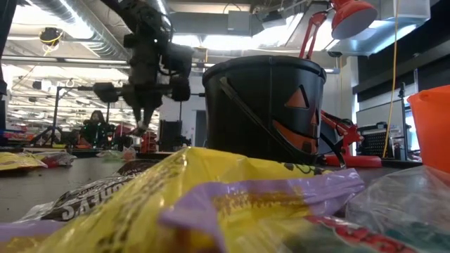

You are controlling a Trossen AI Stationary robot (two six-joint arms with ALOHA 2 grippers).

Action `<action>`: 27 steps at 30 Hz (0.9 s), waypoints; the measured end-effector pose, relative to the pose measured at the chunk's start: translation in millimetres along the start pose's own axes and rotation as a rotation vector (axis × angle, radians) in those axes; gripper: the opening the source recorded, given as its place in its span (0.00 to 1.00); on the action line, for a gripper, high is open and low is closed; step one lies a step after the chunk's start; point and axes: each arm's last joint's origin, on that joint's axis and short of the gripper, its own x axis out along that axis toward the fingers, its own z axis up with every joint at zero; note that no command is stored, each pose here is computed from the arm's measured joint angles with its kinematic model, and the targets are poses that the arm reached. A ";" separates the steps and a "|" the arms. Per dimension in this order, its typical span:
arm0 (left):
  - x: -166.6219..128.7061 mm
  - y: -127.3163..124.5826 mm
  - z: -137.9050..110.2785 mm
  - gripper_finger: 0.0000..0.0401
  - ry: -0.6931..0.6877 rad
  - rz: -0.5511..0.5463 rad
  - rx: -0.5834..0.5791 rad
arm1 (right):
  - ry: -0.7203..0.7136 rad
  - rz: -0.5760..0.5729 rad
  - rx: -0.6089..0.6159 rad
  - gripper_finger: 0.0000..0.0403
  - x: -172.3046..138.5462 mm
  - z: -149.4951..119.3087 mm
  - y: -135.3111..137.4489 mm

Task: Sort candy
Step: Put the brown chocolate into the black bucket

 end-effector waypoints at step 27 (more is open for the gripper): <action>-45.3 -58.7 -65.2 0.02 0.185 -0.428 0.886 | 0.000 0.000 0.000 0.29 0.0 0.0 0.0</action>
